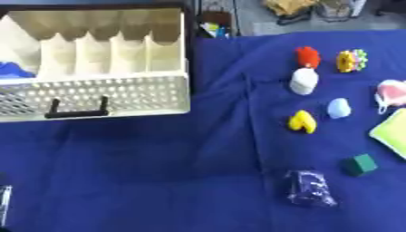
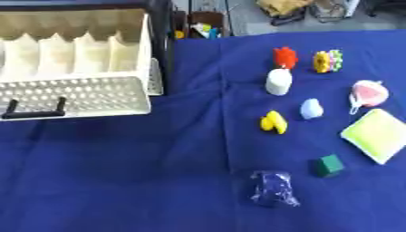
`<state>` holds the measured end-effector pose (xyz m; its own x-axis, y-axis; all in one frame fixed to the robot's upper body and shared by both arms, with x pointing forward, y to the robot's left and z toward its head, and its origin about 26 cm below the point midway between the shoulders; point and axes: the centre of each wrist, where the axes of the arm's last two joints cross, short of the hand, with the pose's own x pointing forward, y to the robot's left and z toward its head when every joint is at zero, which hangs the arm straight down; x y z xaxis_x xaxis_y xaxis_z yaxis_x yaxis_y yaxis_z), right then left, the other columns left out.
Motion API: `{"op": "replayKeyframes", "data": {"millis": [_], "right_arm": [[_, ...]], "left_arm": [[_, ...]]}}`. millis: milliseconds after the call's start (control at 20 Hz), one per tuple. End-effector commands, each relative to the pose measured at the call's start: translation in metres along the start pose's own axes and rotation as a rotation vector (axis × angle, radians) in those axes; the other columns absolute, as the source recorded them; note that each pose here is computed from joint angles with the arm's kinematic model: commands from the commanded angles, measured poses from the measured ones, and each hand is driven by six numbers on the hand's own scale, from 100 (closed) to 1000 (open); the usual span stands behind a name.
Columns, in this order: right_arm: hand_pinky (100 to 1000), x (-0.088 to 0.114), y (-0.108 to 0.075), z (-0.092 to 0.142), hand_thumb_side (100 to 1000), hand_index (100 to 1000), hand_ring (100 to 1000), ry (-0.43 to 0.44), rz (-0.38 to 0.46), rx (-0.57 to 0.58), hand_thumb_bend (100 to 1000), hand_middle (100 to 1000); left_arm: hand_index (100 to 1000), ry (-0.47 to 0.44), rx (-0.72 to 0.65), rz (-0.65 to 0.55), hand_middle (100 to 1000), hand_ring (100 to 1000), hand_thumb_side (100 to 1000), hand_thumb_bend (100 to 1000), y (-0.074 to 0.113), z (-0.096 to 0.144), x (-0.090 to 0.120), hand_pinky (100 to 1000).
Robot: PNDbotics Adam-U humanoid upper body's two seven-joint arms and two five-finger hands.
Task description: Pick up objects from table and place into drawer.
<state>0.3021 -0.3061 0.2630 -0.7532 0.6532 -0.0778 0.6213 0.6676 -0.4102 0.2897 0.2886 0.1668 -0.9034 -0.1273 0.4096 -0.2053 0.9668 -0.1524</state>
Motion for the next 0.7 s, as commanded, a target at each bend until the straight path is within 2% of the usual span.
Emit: {"op": "replayKeyframes", "data": {"millis": [50,400,700], "right_arm": [[737,0.005,-0.004,-0.015,932,882,799,-0.067,0.071,0.138,482,789],[763,0.014,0.006,-0.030,911,893,823,-0.197,0.173,0.417,477,816],[784,-0.002,0.014,-0.036,845,909,841,-0.315,0.278,0.685,515,821]], "left_arm": [[756,-0.017,-0.028,-0.002,532,529,976,355,0.002,-0.005,0.004,423],[756,0.000,-0.049,-0.007,531,529,977,356,0.004,-0.002,0.004,421],[755,0.017,-0.063,-0.006,531,528,978,355,0.005,0.002,0.004,421]]}}
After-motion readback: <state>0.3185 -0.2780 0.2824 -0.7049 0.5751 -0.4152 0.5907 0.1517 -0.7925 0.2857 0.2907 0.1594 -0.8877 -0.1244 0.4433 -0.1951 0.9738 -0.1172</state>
